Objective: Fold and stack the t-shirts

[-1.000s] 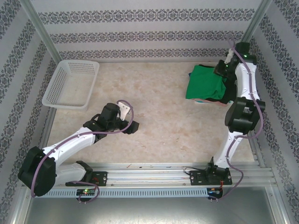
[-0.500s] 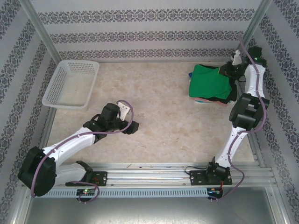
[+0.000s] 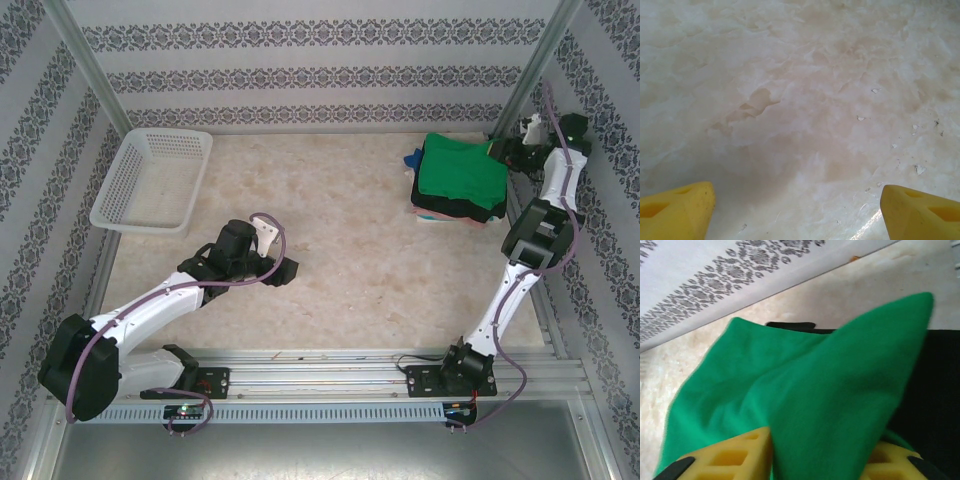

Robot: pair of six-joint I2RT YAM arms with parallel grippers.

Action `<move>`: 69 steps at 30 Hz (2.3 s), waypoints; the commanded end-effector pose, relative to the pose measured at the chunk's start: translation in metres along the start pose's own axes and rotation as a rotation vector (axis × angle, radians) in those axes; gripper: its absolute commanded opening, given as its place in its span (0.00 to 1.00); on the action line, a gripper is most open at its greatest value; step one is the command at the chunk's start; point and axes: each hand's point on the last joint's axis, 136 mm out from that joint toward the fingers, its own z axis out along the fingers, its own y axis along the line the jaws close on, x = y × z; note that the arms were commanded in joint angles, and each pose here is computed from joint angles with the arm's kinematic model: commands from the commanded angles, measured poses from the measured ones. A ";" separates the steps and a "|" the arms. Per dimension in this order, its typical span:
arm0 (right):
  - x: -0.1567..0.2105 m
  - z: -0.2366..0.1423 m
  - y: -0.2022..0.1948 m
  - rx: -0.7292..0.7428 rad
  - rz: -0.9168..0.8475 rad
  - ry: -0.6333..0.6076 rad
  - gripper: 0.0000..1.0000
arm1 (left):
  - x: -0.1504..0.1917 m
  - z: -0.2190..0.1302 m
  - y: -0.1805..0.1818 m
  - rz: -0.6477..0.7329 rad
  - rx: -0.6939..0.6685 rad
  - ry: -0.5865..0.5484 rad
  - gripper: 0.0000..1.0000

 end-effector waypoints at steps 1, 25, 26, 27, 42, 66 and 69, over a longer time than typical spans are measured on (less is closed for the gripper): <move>0.008 -0.010 0.006 -0.011 -0.001 0.044 0.41 | -0.003 -0.005 0.004 -0.007 -0.006 -0.010 0.86; 0.017 -0.067 0.064 0.719 -0.169 -0.131 0.79 | -0.011 -0.002 -0.003 0.024 0.046 -0.031 0.87; 0.019 -0.060 0.073 0.697 -0.180 -0.137 0.79 | -0.011 -0.002 -0.003 0.025 0.048 -0.030 0.87; 0.021 -0.050 0.084 0.668 -0.193 -0.139 0.79 | -0.011 -0.002 -0.002 0.025 0.047 -0.031 0.87; 0.093 0.069 0.060 0.618 -0.053 0.186 0.89 | -0.005 0.006 -0.002 0.006 0.073 -0.043 0.89; 0.097 -0.035 0.140 0.561 -0.214 -0.207 0.98 | -0.040 -0.030 0.042 -0.055 -0.196 -0.158 1.00; 0.126 -0.051 0.160 0.510 -0.255 -0.295 0.98 | -0.043 -0.066 0.078 -0.113 -0.423 -0.225 1.00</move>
